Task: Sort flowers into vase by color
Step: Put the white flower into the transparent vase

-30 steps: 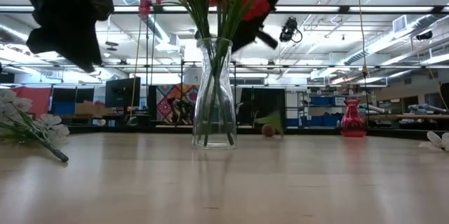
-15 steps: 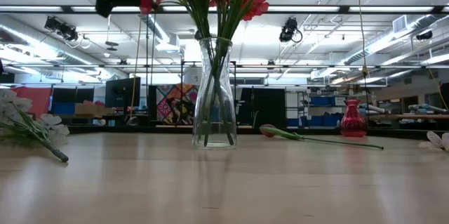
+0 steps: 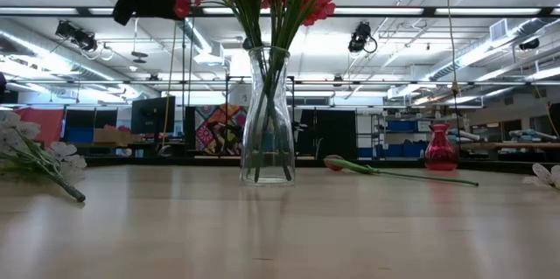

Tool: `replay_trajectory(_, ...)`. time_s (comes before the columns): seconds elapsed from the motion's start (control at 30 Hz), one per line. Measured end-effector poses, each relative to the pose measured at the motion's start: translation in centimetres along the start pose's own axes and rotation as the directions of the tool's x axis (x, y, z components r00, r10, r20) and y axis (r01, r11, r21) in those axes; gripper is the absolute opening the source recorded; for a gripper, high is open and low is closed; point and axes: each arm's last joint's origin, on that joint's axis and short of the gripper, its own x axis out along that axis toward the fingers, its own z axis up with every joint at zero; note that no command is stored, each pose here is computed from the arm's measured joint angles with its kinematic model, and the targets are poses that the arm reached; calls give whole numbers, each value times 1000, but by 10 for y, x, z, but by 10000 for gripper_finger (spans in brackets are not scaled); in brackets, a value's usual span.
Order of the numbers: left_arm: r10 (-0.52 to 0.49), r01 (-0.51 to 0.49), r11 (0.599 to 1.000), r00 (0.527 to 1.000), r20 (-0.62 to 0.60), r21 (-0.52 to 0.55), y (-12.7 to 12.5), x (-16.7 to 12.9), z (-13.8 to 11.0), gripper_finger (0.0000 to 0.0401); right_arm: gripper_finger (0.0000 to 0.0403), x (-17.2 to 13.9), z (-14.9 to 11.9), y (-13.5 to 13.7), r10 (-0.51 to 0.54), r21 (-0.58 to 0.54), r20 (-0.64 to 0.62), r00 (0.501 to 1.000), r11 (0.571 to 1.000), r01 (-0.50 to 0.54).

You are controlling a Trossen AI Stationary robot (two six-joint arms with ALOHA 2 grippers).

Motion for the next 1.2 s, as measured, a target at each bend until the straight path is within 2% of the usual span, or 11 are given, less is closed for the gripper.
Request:
replay_trajectory(0.17, -128, 128, 991, 992, -5, 29, 15, 1, 11, 146, 0, 0, 9, -1, -8, -4, 91, 996, 1000, 8)
replay_trajectory(0.27, -261, 260, 965, 965, 38, 34, 19, 4, 21, 146, 0, 1, 13, -1, 14, 11, 148, 989, 1000, -16)
replay_trajectory(0.4, -482, 479, 876, 868, 119, 53, 22, 7, 37, 146, 0, 0, 17, 1, 52, -12, 182, 982, 999, -50)
replay_trajectory(0.57, -640, 643, 764, 748, 173, 49, 26, 12, 50, 146, 0, 0, 18, 7, 78, -20, 201, 977, 997, -76)
replay_trajectory(0.7, -711, 717, 695, 675, 198, 55, 26, 24, 57, 146, 0, 0, 15, 14, 96, -18, 195, 976, 995, -94)
replay_trajectory(0.8, -744, 749, 660, 641, 190, 55, 25, 36, 57, 146, 0, 1, 14, 20, 90, -13, 197, 976, 996, -89)
replay_trajectory(1.03, -770, 774, 630, 612, 180, 65, 23, 50, 56, 146, 1, 1, 12, 28, 80, -7, 200, 977, 997, -80)
replay_trajectory(1.2, -815, 813, 572, 547, 193, 112, 20, 56, 59, 146, 2, 0, 11, 30, 30, -3, 213, 977, 1000, -30)
